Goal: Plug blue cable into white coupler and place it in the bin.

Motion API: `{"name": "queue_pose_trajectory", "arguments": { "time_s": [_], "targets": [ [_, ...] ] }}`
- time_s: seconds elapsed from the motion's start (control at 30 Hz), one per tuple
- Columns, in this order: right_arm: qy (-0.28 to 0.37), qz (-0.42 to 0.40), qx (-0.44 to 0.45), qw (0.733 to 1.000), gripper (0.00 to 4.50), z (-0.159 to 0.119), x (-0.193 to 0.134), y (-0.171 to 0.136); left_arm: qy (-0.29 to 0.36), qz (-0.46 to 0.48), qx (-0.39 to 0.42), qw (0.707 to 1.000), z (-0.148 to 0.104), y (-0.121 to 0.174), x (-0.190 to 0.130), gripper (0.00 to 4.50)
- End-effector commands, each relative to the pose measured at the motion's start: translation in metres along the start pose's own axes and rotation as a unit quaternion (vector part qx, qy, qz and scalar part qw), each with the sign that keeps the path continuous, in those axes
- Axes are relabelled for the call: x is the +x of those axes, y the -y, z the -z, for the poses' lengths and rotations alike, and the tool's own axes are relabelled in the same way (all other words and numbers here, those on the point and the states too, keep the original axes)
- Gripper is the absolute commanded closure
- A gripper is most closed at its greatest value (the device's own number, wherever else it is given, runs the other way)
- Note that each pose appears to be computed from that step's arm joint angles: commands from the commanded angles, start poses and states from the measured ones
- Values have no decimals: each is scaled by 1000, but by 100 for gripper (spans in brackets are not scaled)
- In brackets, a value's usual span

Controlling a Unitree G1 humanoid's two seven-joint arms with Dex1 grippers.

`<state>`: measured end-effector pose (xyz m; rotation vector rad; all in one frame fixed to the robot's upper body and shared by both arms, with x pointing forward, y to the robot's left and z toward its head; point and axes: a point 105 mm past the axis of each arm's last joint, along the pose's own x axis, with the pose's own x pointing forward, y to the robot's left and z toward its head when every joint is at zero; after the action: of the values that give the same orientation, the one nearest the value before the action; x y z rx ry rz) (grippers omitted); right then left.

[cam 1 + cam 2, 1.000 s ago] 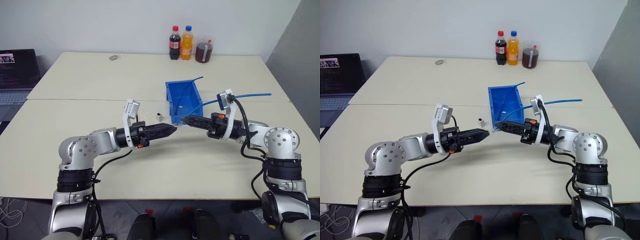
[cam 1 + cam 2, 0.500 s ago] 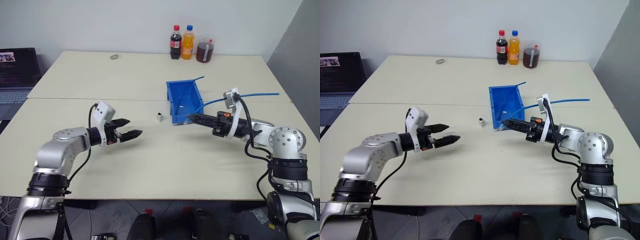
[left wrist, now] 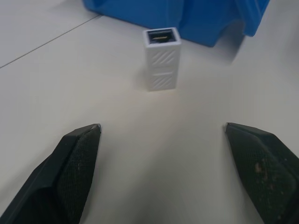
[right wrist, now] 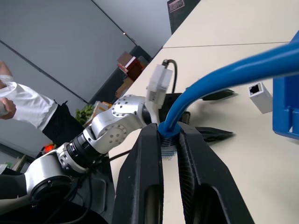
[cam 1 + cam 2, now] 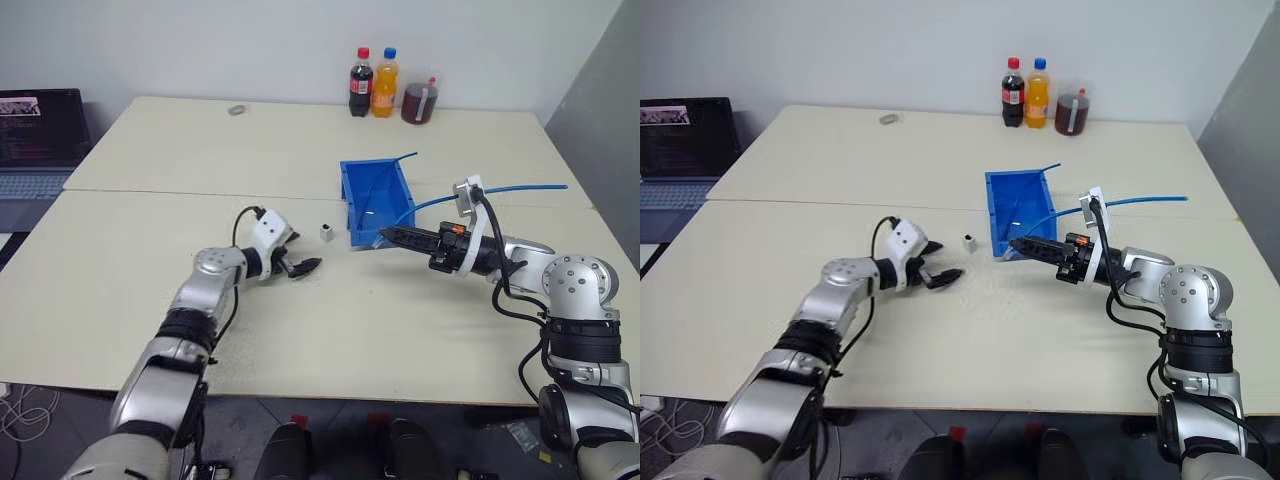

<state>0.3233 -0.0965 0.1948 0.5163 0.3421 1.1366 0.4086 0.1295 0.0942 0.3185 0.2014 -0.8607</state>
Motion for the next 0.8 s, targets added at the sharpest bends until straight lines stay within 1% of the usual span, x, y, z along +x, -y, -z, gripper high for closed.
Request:
{"name": "queue_pose_trajectory", "arguments": {
  "time_s": [0.03,0.2,0.33,0.37,0.4,0.43,0.47,0.57,0.8],
  "targets": [
    [21,-7,-31,999,434,-11,-5,-10,0,3,19,1000,-6,2,17,5],
    [21,-1,-34,999,434,-8,-7,-11,-20,-38,9,999,-6,-6,28,5],
    [25,8,-34,999,434,-6,-11,-10,-34,-48,15,998,-4,-7,32,5],
    [25,10,-33,999,434,-5,-12,-10,-33,-53,12,998,-5,-8,33,21],
    [26,12,-33,999,434,-5,-13,-9,-31,-54,7,998,-7,-8,34,21],
    [26,14,-33,999,434,-4,-13,-9,-31,-54,5,998,-7,-8,35,58],
    [28,15,-33,999,434,-5,-14,-9,-32,-52,4,998,-7,-7,36,68],
    [33,18,-34,999,434,-6,-15,-9,-34,-48,0,998,-6,-7,35,135],
    [34,24,-32,999,434,-4,-18,-8,-44,-59,-15,997,5,-11,29,265]
  ]
}}
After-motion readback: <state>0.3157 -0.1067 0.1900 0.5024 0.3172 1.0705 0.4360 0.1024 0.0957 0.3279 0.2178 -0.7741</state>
